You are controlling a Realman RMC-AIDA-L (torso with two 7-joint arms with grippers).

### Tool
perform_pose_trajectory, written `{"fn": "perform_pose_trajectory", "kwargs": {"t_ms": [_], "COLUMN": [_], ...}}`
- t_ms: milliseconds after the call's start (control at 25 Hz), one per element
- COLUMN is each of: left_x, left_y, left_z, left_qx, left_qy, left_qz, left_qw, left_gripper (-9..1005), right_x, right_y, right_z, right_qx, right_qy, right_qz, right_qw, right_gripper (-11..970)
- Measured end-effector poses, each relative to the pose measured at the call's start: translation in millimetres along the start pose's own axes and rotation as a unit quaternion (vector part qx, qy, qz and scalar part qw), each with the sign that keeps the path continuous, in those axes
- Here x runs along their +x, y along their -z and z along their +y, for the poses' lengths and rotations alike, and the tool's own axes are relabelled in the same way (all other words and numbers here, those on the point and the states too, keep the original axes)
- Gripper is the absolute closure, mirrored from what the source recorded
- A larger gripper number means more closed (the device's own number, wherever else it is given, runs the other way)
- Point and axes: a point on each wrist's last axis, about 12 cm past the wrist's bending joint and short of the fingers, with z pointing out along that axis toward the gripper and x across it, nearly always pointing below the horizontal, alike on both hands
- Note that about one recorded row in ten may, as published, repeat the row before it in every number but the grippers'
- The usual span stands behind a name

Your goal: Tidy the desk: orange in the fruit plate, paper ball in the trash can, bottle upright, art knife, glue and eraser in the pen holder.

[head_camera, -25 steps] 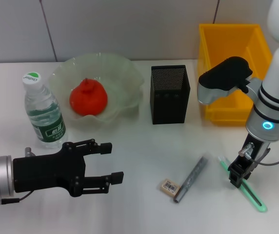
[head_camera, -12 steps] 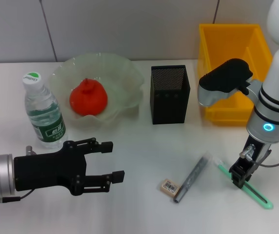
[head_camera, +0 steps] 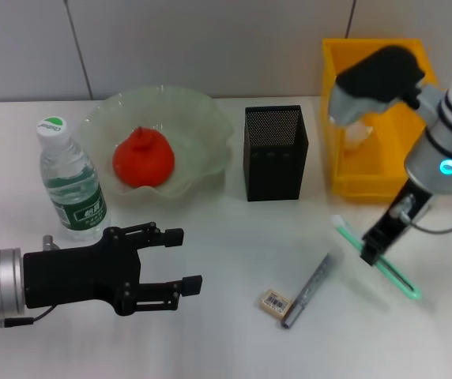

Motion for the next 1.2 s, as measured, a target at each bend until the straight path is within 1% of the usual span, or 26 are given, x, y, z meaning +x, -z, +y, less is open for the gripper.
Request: {"fn": "perform_pose_trajectory", "kwargs": {"t_ms": [40, 240, 280, 360, 400, 440, 520, 680, 720, 760, 800, 840, 920, 960, 1000, 1040, 1160, 1200], "left_x": [-0.1, -0.5, -0.5, -0.5, -0.5, -0.5, -0.5, 0.7, 1.8, 1.8, 2.3, 2.3, 2.6, 2.6, 2.3, 2.3, 2.0, 1.8], "left_y": [0.0, -0.3, -0.3, -0.4, -0.3, -0.3, -0.5, -1.5, -2.4, -2.4, -2.8, -2.8, -2.9, -3.0, -3.4, -3.4, -3.6, -3.7], "left_z": [0.1, 0.3, 0.3, 0.4, 0.4, 0.4, 0.3, -1.9, -3.0, -3.0, -3.5, -3.5, -3.7, -3.7, -3.6, -3.6, -3.6, -3.5], "left_qx": [0.000, 0.000, 0.000, 0.000, 0.000, 0.000, 0.000, 0.004, 0.006, 0.006, 0.007, 0.007, 0.007, 0.007, 0.008, 0.008, 0.008, 0.009], "left_qy": [0.000, -0.001, -0.001, -0.001, -0.001, -0.001, 0.000, 0.004, 0.007, 0.007, 0.007, 0.007, 0.007, 0.007, 0.006, 0.006, 0.006, 0.006], "left_qz": [0.000, 0.000, 0.000, 0.000, 0.000, 0.000, 0.000, -0.005, -0.007, -0.007, -0.008, -0.008, -0.009, -0.009, -0.009, -0.009, -0.009, -0.010], "left_qw": [1.000, 1.000, 1.000, 1.000, 1.000, 1.000, 1.000, 1.000, 1.000, 1.000, 1.000, 1.000, 1.000, 1.000, 1.000, 1.000, 1.000, 1.000], "left_gripper": [184, 184, 184, 184, 184, 184, 184, 184, 184, 184, 184, 184, 184, 184, 184, 184, 184, 184], "right_x": [0.0, 3.7, 3.7, 4.9, 6.3, 6.3, 9.1, 13.7, 16.6, 16.6, 20.6, 20.6, 24.0, 25.8, 29.0, 29.0, 30.3, 29.2], "right_y": [0.0, 20.0, 20.0, 25.1, 30.2, 30.2, 34.7, 40.5, 42.2, 42.2, 43.9, 43.9, 44.2, 44.2, 41.5, 41.5, 34.1, 28.1], "right_z": [0.0, 2.9, 2.9, 1.0, -0.8, -0.8, -3.7, -13.3, -18.0, -18.0, -21.5, -21.5, -24.4, -27.1, -31.9, -31.9, -37.3, -41.4], "right_qx": [0.000, -0.037, -0.037, -0.049, -0.070, -0.070, -0.097, -0.124, -0.134, -0.134, -0.148, -0.148, -0.154, -0.151, -0.142, -0.142, -0.131, -0.120], "right_qy": [0.000, 0.035, 0.035, 0.040, 0.046, 0.046, 0.051, 0.045, 0.044, 0.044, 0.047, 0.047, 0.049, 0.052, 0.054, 0.054, 0.053, 0.047], "right_qz": [0.000, -0.091, -0.091, -0.127, -0.173, -0.173, -0.225, -0.298, -0.332, -0.332, -0.377, -0.377, -0.412, -0.434, -0.466, -0.466, -0.502, -0.521], "right_qw": [1.000, 0.995, 0.995, 0.990, 0.981, 0.981, 0.968, 0.945, 0.933, 0.933, 0.913, 0.913, 0.897, 0.886, 0.872, 0.872, 0.853, 0.844], "right_gripper": [783, 779, 778, 775, 774, 772, 769, 764, 763, 761, 760, 759, 756, 755, 753, 752, 748, 747]}}
